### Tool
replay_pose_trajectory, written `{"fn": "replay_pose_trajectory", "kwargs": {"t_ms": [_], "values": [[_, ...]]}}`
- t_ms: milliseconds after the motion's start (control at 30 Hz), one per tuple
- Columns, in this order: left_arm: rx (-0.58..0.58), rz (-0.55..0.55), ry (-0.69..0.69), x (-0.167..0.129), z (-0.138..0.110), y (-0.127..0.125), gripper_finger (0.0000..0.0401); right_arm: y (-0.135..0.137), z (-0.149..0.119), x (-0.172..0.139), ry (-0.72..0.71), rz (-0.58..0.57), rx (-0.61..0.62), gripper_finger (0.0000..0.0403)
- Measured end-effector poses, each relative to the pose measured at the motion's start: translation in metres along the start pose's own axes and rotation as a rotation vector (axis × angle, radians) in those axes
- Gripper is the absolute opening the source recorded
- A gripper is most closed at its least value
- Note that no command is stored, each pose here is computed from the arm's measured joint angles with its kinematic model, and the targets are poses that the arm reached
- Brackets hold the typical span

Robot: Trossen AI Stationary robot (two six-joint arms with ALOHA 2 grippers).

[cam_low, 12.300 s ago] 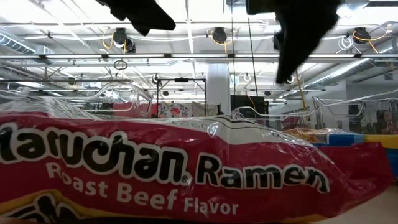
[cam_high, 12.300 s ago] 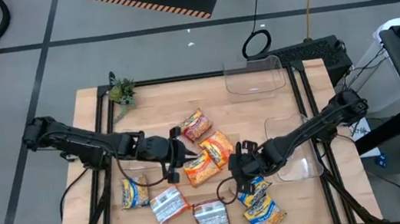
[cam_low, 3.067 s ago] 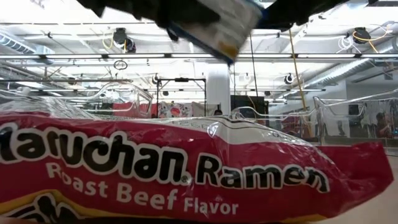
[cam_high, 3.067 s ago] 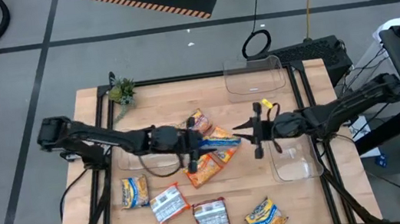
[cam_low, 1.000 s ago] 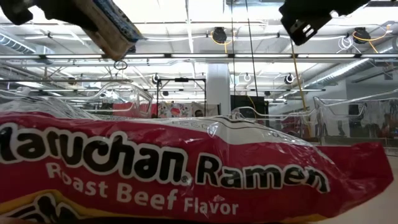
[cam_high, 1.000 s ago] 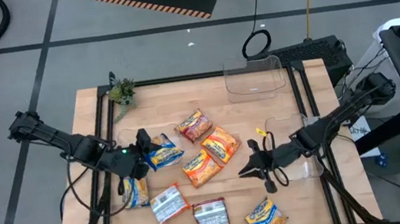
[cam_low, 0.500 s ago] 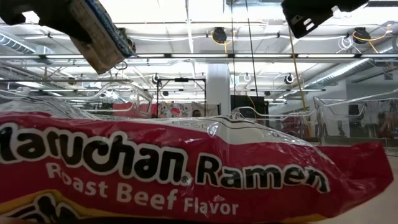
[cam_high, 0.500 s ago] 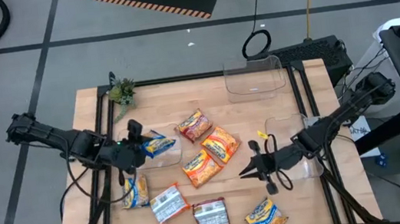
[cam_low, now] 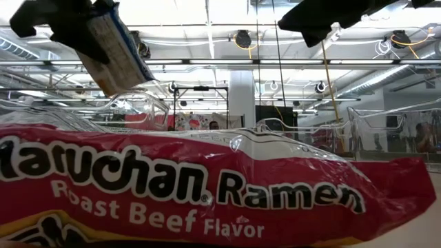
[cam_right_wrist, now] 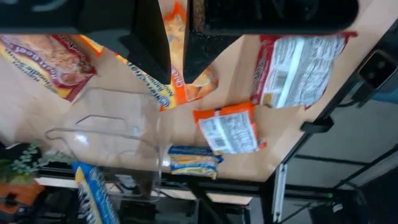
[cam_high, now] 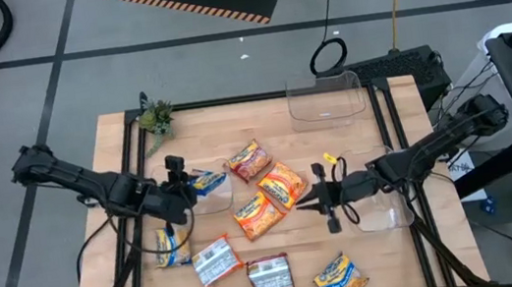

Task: Sort Maruchan noodles
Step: Put the top right blue noodle pack into the bottom left transparent bin

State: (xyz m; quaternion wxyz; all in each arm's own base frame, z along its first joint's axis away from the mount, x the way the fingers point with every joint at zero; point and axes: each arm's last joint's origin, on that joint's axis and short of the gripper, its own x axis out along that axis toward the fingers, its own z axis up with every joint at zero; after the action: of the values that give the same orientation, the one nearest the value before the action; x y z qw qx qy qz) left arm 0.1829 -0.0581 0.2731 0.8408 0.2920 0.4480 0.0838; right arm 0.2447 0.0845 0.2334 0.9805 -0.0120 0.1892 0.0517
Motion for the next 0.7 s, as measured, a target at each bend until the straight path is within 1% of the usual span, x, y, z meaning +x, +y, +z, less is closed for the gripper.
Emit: {"fn": "replay_pose_trajectory", "kwargs": {"t_ms": [200, 367, 500, 700], "values": [[-0.081, -0.005, 0.033, 0.01, 0.005, -0.006, 0.0143, -0.006, 0.0, 0.001, 0.002, -0.02, 0.004, 0.0036], [-0.088, -0.004, 0.099, 0.017, 0.004, -0.012, 0.0143, -0.011, 0.001, 0.002, 0.004, -0.039, -0.009, 0.0036], [-0.111, -0.005, 0.124, 0.023, 0.005, -0.016, 0.0143, -0.015, 0.001, 0.003, 0.005, -0.054, -0.004, 0.0036], [-0.102, -0.005, 0.146, 0.027, 0.006, -0.019, 0.0143, -0.016, 0.001, 0.003, 0.003, -0.056, -0.002, 0.0036]]}}
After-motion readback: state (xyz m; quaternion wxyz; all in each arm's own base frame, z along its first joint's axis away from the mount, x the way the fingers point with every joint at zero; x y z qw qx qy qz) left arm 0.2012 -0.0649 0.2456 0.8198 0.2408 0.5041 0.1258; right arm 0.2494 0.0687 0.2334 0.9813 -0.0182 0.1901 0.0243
